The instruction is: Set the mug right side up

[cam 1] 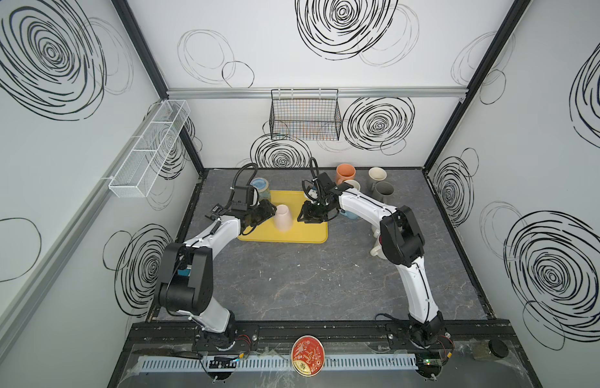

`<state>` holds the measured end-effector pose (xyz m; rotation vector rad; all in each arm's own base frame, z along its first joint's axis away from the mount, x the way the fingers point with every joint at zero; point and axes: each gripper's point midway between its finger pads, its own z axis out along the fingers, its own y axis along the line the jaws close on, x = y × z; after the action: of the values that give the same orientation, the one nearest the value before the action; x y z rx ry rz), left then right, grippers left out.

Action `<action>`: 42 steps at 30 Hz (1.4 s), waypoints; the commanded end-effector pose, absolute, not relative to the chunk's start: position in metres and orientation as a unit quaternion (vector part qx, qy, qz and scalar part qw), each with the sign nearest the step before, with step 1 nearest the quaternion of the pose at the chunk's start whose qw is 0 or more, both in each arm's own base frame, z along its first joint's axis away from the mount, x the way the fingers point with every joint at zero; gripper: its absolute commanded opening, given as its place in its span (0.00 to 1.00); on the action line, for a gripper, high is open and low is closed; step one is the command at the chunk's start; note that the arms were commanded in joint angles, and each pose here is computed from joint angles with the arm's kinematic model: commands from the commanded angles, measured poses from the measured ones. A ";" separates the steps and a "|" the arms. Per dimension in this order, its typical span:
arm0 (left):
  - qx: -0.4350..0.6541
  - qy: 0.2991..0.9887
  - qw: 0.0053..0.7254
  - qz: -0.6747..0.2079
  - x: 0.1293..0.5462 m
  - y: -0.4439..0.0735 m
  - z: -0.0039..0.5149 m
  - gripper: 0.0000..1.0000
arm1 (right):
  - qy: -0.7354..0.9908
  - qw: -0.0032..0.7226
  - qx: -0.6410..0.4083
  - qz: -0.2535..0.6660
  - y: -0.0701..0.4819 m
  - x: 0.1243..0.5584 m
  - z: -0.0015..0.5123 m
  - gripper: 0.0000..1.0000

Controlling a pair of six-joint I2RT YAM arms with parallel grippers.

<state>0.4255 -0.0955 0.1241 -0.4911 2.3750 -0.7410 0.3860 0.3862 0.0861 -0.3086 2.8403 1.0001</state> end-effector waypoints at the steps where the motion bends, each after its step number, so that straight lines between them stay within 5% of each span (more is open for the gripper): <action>1: -0.185 0.892 0.302 -0.281 0.441 -0.087 0.123 0.46 | 0.935 0.087 -0.107 0.326 0.382 0.389 0.112 0.40; 23: -0.155 0.869 0.285 -0.374 0.396 -0.233 0.126 0.44 | 0.954 0.102 -0.057 0.276 0.325 0.387 0.135 0.41; 33: -0.146 0.868 0.318 -0.352 0.411 -0.215 0.151 0.45 | 0.957 0.099 -0.064 0.266 0.316 0.379 0.141 0.41; 42: -0.143 0.885 0.281 -0.342 0.453 -0.212 0.120 0.51 | 0.958 0.094 -0.065 0.263 0.311 0.369 0.144 0.44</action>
<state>0.4435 -0.2097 0.1329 -0.4109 2.3332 -0.9096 0.3795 0.3163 0.1277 -0.1769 2.8520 0.7861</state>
